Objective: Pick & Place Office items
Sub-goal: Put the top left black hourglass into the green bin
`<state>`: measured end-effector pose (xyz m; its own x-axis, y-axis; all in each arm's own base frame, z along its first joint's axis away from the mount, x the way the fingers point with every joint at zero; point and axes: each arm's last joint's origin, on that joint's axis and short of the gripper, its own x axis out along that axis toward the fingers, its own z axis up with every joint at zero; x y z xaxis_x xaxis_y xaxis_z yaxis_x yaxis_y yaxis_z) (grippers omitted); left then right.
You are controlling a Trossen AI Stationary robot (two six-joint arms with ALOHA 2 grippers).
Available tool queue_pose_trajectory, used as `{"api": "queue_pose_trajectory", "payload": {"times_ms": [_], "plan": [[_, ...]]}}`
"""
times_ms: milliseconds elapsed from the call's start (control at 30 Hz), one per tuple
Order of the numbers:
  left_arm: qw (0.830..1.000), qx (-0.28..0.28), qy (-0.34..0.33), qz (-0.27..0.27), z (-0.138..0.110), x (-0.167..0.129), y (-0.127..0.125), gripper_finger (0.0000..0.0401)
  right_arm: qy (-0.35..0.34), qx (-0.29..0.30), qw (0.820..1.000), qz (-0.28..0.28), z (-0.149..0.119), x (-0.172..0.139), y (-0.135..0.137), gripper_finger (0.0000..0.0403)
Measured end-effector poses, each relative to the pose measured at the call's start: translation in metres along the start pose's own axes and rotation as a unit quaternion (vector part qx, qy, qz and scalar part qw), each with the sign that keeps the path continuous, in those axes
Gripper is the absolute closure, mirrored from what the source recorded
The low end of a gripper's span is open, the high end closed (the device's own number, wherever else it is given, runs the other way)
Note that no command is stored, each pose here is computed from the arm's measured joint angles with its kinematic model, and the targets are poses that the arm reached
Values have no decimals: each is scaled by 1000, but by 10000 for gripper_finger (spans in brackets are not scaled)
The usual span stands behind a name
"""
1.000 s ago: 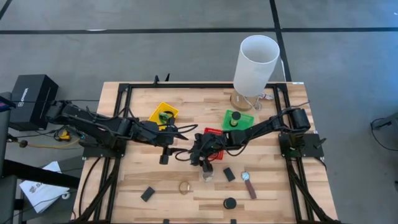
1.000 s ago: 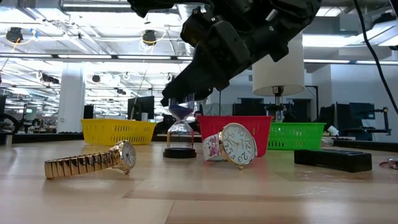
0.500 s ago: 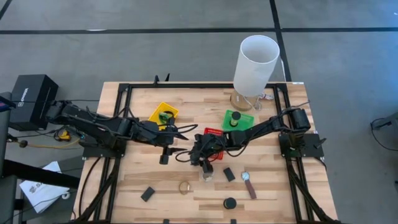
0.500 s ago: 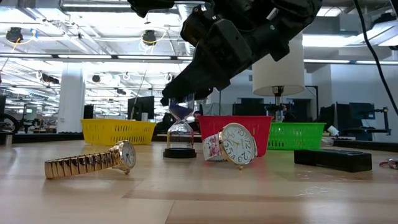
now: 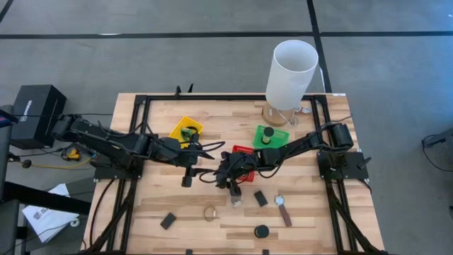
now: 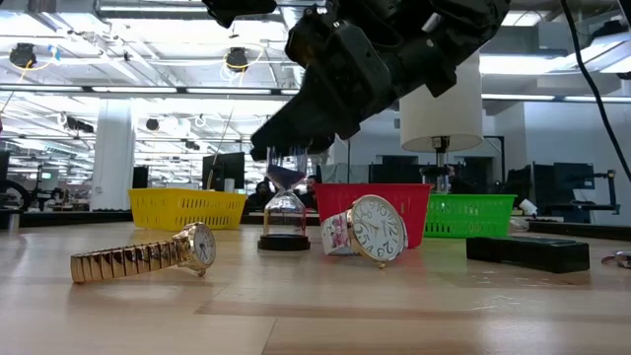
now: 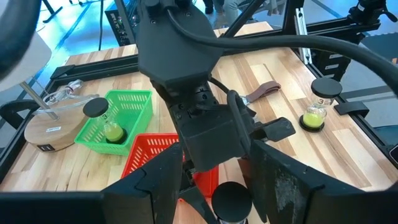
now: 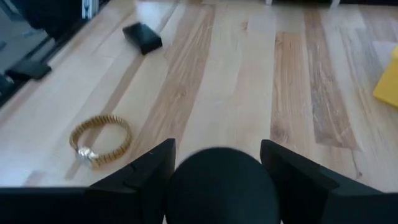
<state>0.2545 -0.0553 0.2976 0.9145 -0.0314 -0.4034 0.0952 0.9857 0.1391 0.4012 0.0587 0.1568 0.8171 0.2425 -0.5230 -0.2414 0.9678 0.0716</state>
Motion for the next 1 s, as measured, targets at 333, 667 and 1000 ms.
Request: {"api": "queue_pose_trajectory", "payload": {"times_ms": [333, 667, 1000], "plan": [[1000, 0, 0, 0, 0, 0, 0, 219, 18, 29, 999, -2, -2, -1, -3, 197], [1000, 0, 0, -1, 0, 0, 0, 219, 34, 22, 999, 2, -7, -1, -3, 128], [1000, 0, -1, -1, 0, 0, 0, 219, 5, 15, 1000, 17, -1, -1, -8, 118]]}}
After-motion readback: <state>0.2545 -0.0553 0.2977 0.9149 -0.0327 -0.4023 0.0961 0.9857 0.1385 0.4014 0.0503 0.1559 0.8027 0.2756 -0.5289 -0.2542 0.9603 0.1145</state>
